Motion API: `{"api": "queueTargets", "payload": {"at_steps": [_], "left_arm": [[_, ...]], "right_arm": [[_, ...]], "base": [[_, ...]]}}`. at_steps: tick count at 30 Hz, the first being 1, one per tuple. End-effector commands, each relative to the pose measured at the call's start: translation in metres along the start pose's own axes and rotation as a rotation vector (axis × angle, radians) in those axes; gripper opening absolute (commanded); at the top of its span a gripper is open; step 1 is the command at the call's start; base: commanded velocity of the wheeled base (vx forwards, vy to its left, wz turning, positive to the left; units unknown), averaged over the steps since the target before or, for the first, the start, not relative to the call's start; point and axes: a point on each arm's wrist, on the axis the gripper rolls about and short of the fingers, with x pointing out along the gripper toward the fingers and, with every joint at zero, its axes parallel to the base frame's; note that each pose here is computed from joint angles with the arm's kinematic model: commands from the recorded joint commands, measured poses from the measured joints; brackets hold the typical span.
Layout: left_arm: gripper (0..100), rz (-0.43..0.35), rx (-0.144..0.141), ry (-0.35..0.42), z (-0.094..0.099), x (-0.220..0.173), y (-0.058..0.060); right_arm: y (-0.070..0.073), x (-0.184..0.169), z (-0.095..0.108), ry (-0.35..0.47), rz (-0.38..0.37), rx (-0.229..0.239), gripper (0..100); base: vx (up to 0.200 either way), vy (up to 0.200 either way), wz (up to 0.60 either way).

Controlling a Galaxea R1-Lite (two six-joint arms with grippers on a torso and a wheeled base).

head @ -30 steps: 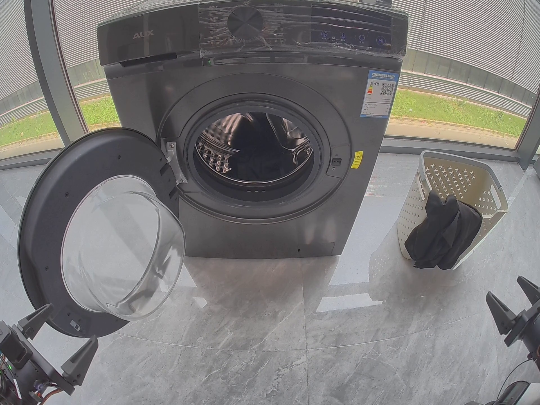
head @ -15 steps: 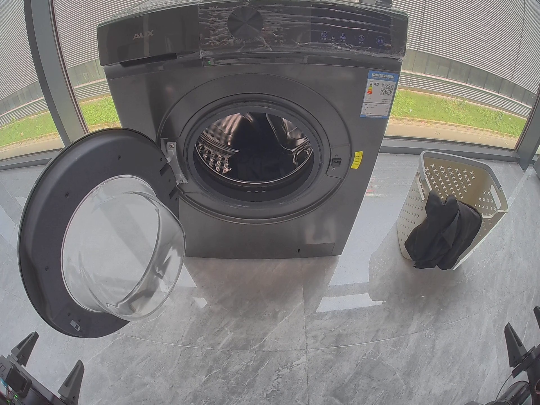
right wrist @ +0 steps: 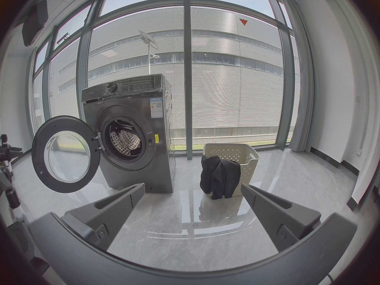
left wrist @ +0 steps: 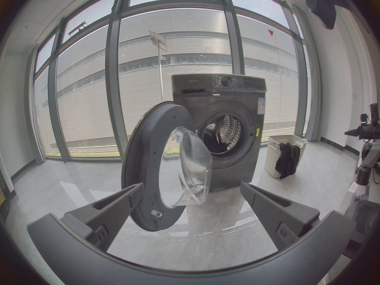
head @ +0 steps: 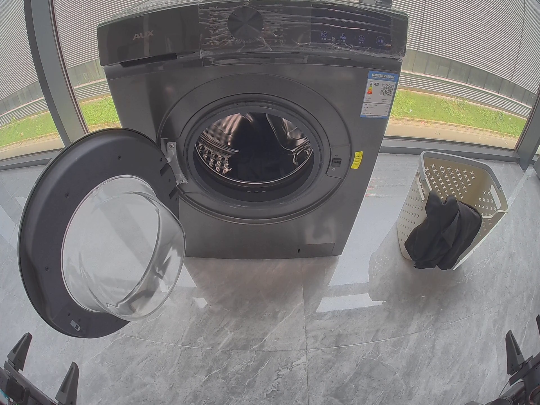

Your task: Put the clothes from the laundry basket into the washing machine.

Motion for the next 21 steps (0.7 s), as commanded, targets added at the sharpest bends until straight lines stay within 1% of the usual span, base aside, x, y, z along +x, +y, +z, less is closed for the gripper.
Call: {"api": "queueTargets", "payload": {"at_steps": [1,2,3,4,6,7,9,10,11,13,14,15,16,17,19,20,21], "left_arm": [[100,0.110,-0.032,-0.007,-0.0047,-0.0019,0.0018],[100,0.127,-0.035,-0.003,-0.0053,-0.0018,0.0022],[100,0.129,-0.035,-0.003,-0.0053,-0.0018,0.0022],[100,0.136,-0.036,-0.003,-0.0053,-0.0018,0.0024],[100,0.133,-0.036,-0.003,-0.0053,-0.0018,0.0023],[100,0.124,-0.042,-0.006,-0.0054,-0.0017,0.0021],[100,0.093,-0.065,-0.005,-0.0060,-0.0015,0.0014],[100,0.072,-0.065,-0.007,-0.0058,-0.0014,0.0009],[100,0.044,-0.057,-0.008,-0.0057,-0.0014,0.0003],[100,-0.012,-0.052,-0.011,-0.0056,-0.0014,-0.0010],[100,-0.031,-0.057,-0.012,-0.0056,-0.0014,-0.0014],[100,-0.052,-0.063,-0.011,-0.0057,-0.0014,-0.0019],[100,-0.054,-0.065,-0.013,-0.0053,-0.0015,-0.0019],[100,-0.079,-0.078,-0.011,-0.0052,-0.0017,-0.0024],[100,-0.102,-0.094,-0.008,-0.0052,-0.0018,-0.0030],[100,-0.102,-0.094,-0.008,-0.0052,-0.0018,-0.0030],[100,-0.099,-0.096,-0.008,-0.0052,-0.0018,-0.0029]], "right_arm": [[-0.0017,-0.0037,-0.0004,-0.022,-0.092,-0.015,100],[-0.0025,-0.0039,-0.0002,-0.022,-0.123,-0.019,100],[-0.0026,-0.0039,-0.0002,-0.022,-0.128,-0.020,100],[-0.0032,-0.0040,-0.0008,-0.016,-0.157,-0.019,100],[-0.0031,-0.0038,-0.0006,-0.021,-0.146,-0.019,100],[-0.0024,-0.0036,-0.0004,-0.026,-0.118,-0.011,100],[-0.0014,-0.0038,-0.0006,-0.018,-0.071,-0.006,100],[-0.0016,-0.0039,-0.0005,-0.017,-0.075,0.000,100],[-0.0020,-0.0037,-0.0007,-0.020,-0.095,0.010,100],[-0.0023,-0.0033,-0.0009,-0.029,-0.113,0.000,100],[-0.0019,-0.0031,-0.0008,-0.032,-0.098,-0.003,100],[-0.0012,-0.0029,-0.0006,-0.036,-0.066,-0.010,100],[-0.0011,-0.0029,-0.0006,-0.036,-0.061,-0.011,100],[-0.0004,-0.0030,-0.0008,-0.031,-0.032,-0.018,100],[0.0001,-0.0029,-0.0016,-0.026,-0.009,-0.005,100],[0.0007,-0.0020,-0.0050,-0.011,0.021,0.013,100],[0.0015,-0.0013,-0.0066,-0.010,0.058,0.011,100]], "base": [[0.000,0.000,0.00],[0.000,0.000,0.00],[0.000,0.000,0.00],[0.000,0.000,0.00],[0.000,0.000,0.00],[0.000,0.000,0.00],[0.000,0.000,0.00],[0.000,0.000,0.00],[0.000,0.000,0.00],[0.000,0.000,0.00],[0.000,0.000,0.00],[0.000,0.000,0.00],[0.000,0.000,0.00],[0.000,0.000,0.00],[0.000,0.000,0.00],[0.000,0.000,0.00],[0.000,0.000,0.00]]}}
